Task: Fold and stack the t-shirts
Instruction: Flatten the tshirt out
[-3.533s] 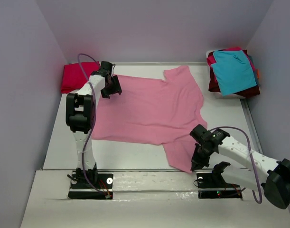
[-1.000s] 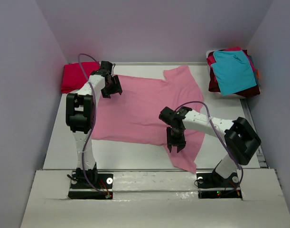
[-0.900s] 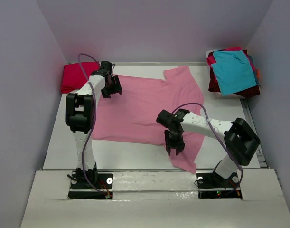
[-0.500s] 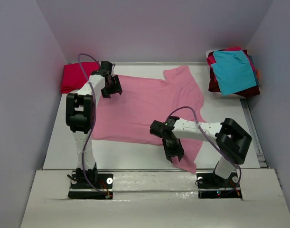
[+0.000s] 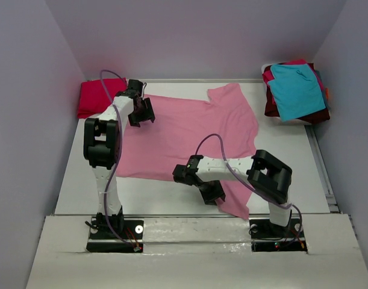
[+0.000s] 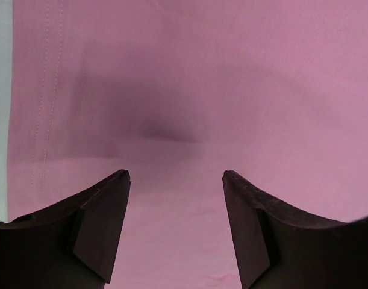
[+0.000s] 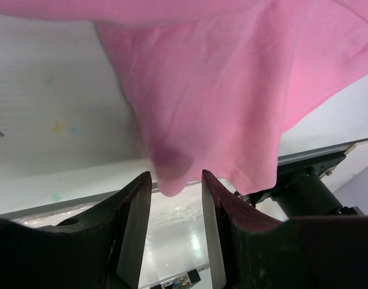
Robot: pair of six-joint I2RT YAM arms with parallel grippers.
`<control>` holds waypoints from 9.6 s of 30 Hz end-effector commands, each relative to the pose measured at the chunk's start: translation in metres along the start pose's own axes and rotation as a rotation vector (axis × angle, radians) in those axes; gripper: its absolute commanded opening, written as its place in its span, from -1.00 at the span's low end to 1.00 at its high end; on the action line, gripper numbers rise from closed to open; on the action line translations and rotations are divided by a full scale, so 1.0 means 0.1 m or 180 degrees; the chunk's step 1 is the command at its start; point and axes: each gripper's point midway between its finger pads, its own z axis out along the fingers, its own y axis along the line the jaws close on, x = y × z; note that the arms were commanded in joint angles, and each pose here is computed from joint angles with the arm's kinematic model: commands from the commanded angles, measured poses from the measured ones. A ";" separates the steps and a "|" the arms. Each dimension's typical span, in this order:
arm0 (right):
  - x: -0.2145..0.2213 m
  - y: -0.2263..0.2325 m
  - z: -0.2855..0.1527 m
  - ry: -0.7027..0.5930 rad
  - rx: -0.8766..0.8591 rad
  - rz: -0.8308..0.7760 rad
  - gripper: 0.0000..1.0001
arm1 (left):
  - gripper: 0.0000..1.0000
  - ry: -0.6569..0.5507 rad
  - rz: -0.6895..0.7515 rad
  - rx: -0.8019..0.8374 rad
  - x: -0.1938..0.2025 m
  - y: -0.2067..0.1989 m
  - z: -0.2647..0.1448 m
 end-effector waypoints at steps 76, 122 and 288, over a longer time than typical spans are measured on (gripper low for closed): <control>-0.14 -0.20 -0.12 -0.0027 -0.0434 0.0682 -0.84 | 0.48 -0.0010 0.0091 0.0055 -0.01 -0.02 -0.07; 0.24 -0.62 0.29 0.0460 -0.0429 0.1428 -0.35 | 0.48 0.0089 0.0113 0.0114 0.08 -0.04 0.00; 0.18 0.10 -0.03 -0.0065 -0.0003 0.0194 -0.19 | 0.48 0.0793 0.0367 0.2030 2.58 -0.90 -2.13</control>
